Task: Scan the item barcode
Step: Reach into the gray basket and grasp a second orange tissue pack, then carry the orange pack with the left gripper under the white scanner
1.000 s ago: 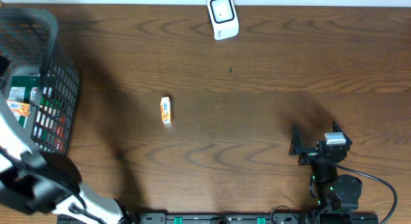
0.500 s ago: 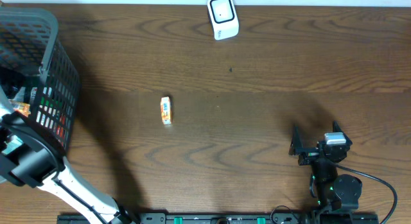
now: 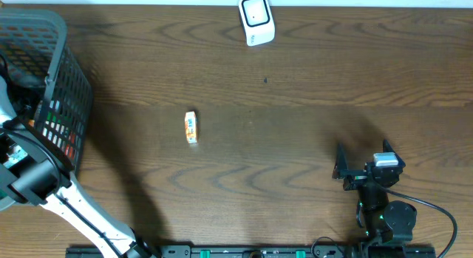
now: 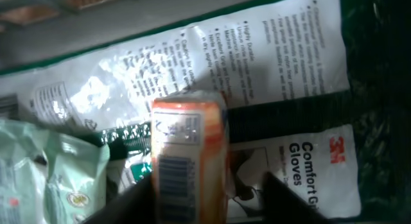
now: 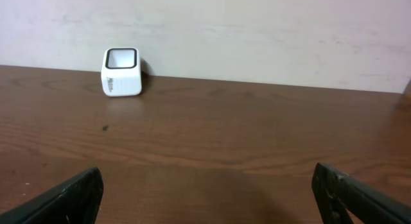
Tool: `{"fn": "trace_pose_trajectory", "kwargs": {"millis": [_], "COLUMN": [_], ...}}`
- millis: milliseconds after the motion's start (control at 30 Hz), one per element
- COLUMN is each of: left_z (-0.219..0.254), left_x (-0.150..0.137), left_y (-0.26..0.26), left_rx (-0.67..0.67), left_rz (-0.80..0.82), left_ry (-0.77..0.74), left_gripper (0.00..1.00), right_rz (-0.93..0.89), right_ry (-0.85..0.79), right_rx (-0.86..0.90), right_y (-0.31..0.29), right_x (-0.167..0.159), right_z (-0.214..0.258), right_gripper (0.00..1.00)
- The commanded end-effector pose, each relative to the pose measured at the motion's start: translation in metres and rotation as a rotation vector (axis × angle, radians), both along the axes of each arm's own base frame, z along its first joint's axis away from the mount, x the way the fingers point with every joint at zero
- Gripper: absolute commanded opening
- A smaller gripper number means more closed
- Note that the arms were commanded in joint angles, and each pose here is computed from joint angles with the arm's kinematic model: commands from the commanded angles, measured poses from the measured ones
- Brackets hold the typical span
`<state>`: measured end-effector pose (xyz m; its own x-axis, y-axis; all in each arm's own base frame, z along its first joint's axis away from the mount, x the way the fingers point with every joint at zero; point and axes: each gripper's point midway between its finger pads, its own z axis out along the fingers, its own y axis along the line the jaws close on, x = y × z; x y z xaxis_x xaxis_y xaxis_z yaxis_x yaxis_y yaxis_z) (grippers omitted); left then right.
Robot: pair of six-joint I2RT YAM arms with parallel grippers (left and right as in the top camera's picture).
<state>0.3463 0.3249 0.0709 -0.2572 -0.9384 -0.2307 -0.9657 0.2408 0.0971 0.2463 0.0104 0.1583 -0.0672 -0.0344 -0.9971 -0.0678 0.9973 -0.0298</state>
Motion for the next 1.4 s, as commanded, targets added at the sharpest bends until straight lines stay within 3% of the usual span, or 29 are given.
{"fn": "trace_pose_trajectory", "kwargs": {"millis": [0,100,133,400,567,667,867,900,1000,1167,1367], "left_z": [0.002,0.027,0.041,0.192,0.283,0.301,0.272,0.253,0.210,0.127,0.047], "left_x": [-0.002,0.001,0.002,-0.003,-0.014,-0.021,-0.028,-0.026,-0.020,-0.017,-0.018], "left_y": [0.002,0.004,0.005,-0.024,-0.101,-0.168,-0.316,-0.358,-0.422,-0.486,-0.510], "left_rx": [0.006,0.042,0.062,0.270,0.355,0.320,0.142,0.102,0.052,0.016,-0.023], "left_rz": [-0.008,-0.010,-0.010,-0.049,-0.190,-0.354,-0.790,-0.918,-1.084,-1.228,-1.286], "left_ry": [0.005,-0.040,-0.064,-0.335,-0.512,-0.533,-0.419,-0.379,-0.320,-0.187,0.032], "left_gripper": [0.26,0.09,0.08,0.07,0.10,0.11,0.11,0.10,0.10,0.10,0.10], "right_rz": [-0.006,-0.006,-0.006,-0.006,-0.006,-0.006,-0.006,-0.006,-0.006,-0.006,-0.006], "right_ry": [0.001,0.001,0.001,0.001,0.001,0.001,0.001,0.001,0.001,0.001,0.001], "right_rx": [0.012,0.012,0.012,0.012,0.012,0.012,0.012,0.012,0.012,0.012,0.012], "right_y": [-0.001,-0.001,-0.001,-0.001,-0.001,-0.001,-0.001,-0.001,-0.001,-0.001,-0.001], "right_x": [0.000,0.000,0.000,0.000,0.000,0.000,0.000,0.000,0.000,0.000,0.000], "right_z": [0.000,0.000,0.000,0.000,0.000,0.000,0.000,0.000,0.000,0.000,0.000], "right_gripper": [0.99,0.99,0.99,0.99,0.99,0.99,0.99,0.99,0.99,0.99,0.99]}}
